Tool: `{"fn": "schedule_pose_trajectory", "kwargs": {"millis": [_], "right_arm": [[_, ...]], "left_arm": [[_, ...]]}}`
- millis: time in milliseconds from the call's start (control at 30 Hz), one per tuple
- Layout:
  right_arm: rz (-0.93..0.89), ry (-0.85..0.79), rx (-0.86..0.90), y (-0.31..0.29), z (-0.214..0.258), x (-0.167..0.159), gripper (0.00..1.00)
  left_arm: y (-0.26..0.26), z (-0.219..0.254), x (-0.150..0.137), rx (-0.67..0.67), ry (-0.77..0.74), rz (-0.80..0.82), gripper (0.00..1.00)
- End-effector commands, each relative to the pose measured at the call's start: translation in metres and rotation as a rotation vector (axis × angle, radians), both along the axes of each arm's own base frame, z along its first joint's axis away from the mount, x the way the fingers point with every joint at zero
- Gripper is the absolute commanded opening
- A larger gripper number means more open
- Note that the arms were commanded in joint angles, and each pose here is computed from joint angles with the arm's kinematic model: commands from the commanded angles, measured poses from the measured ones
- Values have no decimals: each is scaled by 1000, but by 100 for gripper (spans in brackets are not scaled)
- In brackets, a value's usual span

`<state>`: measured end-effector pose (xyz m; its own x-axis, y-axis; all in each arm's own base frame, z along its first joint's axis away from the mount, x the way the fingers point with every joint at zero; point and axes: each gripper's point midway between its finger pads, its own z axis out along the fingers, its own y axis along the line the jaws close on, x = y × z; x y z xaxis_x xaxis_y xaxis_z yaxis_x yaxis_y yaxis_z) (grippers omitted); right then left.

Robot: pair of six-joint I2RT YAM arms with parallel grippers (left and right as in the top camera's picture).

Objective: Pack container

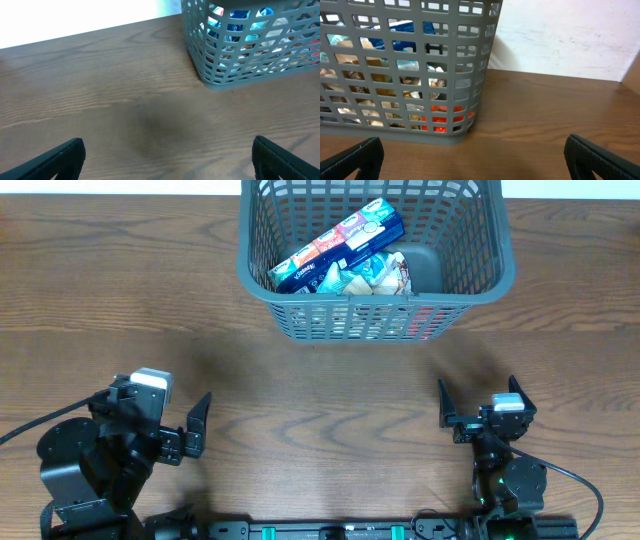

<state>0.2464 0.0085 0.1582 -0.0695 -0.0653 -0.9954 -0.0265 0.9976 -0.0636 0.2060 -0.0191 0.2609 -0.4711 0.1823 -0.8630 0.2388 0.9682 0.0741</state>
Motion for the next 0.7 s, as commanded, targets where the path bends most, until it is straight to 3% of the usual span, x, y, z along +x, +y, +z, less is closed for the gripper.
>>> {"fn": "schedule_pose_trajectory", "kwargs": {"millis": [0, 167, 367, 533, 667], "right_arm": [[3, 1, 15, 2, -1, 0, 99], [3, 1, 15, 2, -1, 0, 99], [3, 1, 15, 2, -1, 0, 99], [3, 1, 15, 2, -1, 0, 99], [3, 1, 15, 2, -1, 0, 99]], "left_arm": [[0, 0, -1, 9, -10, 4, 99], [-29, 37, 1, 18, -193, -140, 99], [-35, 76, 13, 53, -481, -146, 99], [-35, 61, 24, 54, -637, -132, 99], [-30, 30, 31, 61, -672, -96, 99]]}}
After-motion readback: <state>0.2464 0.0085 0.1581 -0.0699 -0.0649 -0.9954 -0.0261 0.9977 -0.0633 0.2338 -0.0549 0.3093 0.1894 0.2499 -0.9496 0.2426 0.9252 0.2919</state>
